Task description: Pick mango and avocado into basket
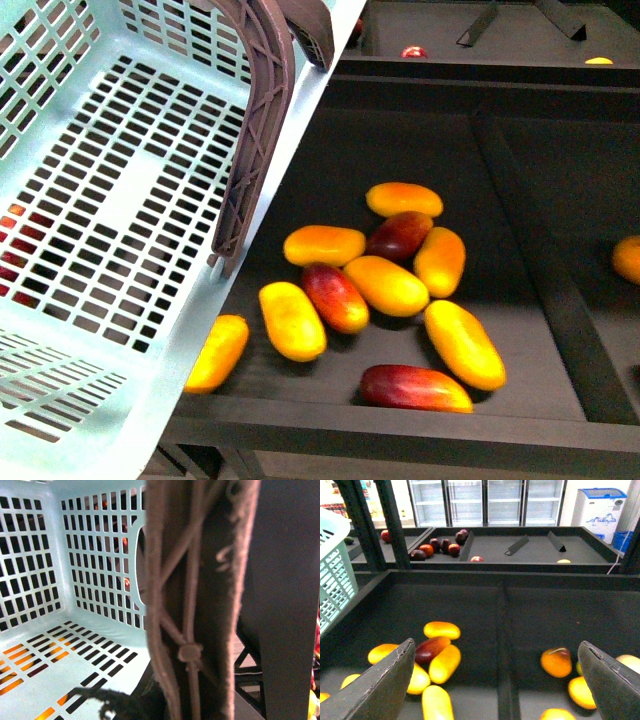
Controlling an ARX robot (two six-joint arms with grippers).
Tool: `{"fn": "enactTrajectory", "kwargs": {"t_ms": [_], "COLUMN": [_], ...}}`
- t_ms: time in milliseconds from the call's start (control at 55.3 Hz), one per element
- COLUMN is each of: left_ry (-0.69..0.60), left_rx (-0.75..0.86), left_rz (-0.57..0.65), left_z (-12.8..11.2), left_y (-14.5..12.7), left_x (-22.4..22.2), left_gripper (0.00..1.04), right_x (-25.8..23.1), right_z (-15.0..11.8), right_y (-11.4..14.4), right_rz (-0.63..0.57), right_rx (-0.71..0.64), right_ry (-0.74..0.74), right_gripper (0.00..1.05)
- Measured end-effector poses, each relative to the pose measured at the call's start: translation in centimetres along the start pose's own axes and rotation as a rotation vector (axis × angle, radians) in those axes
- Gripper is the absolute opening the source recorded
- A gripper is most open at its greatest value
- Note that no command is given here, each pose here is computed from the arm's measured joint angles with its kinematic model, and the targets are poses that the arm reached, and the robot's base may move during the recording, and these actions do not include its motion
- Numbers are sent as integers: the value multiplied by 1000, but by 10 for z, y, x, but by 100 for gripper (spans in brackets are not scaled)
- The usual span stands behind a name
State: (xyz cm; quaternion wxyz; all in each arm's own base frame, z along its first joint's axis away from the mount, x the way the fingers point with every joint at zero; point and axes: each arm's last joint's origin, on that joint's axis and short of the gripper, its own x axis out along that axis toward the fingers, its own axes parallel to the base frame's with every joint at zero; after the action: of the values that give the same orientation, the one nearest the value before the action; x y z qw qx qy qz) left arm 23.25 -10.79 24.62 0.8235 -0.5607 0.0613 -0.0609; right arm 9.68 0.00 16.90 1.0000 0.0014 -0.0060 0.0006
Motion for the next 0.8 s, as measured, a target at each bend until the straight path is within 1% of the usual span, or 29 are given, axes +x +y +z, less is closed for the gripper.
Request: {"fn": "enactTrajectory", "kwargs": {"t_ms": [452,688,724,742,778,796], "left_ry": [1,-35,9,76,178,253], "left_rx": [2,24,67,125,211,297], "left_rz": [0,15,49,103,156,175], "left_z": [0,3,2,1,-2,-5], "left_y": [0,1,1,0,-2,-3], "left_x": [0,1,2,4,9,12], "left_gripper": [6,6,6,6,6,6], "right_x": [0,0,0,0,0,0], "right_z": [0,0,0,0,0,0], "right_y": [0,0,0,0,0,0], "right_rz": [4,3,2,2,1,2], "right_rx": [0,0,0,0,0,0], "right_ry": [0,-1,-1,-1,-1,-1], "right_gripper": [96,96,96,96,96,96]}}
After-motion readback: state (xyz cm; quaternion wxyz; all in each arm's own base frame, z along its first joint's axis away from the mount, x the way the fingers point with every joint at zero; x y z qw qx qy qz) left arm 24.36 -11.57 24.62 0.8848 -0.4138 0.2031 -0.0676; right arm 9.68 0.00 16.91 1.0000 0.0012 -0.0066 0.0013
